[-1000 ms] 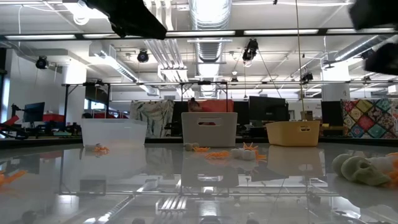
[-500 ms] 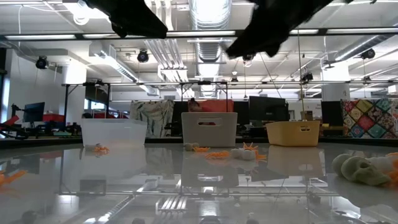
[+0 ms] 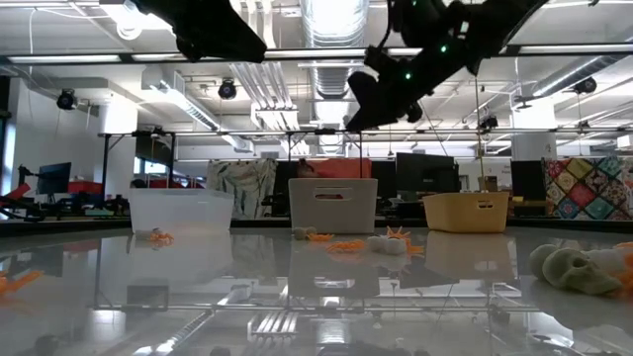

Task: Sort Halloween decoration
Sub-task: Put the white skeleton toy into the gray bin, then put the cream white skull toy into the yellow bin

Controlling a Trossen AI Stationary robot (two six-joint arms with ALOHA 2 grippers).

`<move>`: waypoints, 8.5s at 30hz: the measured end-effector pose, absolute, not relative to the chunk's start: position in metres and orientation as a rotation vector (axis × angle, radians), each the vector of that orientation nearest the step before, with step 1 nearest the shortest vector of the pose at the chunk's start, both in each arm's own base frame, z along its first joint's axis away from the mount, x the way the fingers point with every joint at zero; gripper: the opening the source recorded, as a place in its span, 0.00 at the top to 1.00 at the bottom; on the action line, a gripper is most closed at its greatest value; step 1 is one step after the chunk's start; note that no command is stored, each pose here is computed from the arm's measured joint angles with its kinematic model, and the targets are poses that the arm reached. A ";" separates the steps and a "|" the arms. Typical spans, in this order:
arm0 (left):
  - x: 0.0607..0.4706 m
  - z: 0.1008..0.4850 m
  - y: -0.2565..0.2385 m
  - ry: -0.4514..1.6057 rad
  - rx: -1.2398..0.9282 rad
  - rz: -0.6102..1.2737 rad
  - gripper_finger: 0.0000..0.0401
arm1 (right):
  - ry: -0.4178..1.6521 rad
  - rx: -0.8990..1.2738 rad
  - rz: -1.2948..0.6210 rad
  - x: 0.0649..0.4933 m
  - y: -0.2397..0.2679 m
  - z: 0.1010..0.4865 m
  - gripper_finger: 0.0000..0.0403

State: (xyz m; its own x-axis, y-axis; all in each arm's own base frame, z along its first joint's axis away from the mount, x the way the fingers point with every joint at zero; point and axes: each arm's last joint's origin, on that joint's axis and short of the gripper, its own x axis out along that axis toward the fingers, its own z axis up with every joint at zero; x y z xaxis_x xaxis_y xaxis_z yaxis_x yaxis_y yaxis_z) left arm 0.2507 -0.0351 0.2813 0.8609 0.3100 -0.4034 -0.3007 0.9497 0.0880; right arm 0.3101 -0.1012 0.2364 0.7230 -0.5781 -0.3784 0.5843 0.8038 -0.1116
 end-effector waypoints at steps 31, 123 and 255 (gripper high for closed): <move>0.250 0.280 -0.035 0.431 0.014 0.322 0.70 | 0.365 0.240 -0.578 0.320 -0.144 0.220 0.65; 0.301 0.077 -0.016 0.432 0.067 0.316 0.57 | 0.331 0.092 0.034 0.285 0.044 0.219 0.80; 0.283 0.226 -0.031 -0.113 -0.603 -0.043 0.81 | 0.082 -0.633 -0.047 0.332 0.050 0.263 0.56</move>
State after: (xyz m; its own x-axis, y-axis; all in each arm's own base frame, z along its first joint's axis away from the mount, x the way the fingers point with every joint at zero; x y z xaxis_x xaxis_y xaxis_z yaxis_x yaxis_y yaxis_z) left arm 0.2832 -0.0311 0.2264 0.9930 -0.0070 0.1183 0.0729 0.8231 -0.5631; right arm 0.3319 0.0499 0.2630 0.9957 -0.0685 -0.0622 0.0184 0.8055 -0.5923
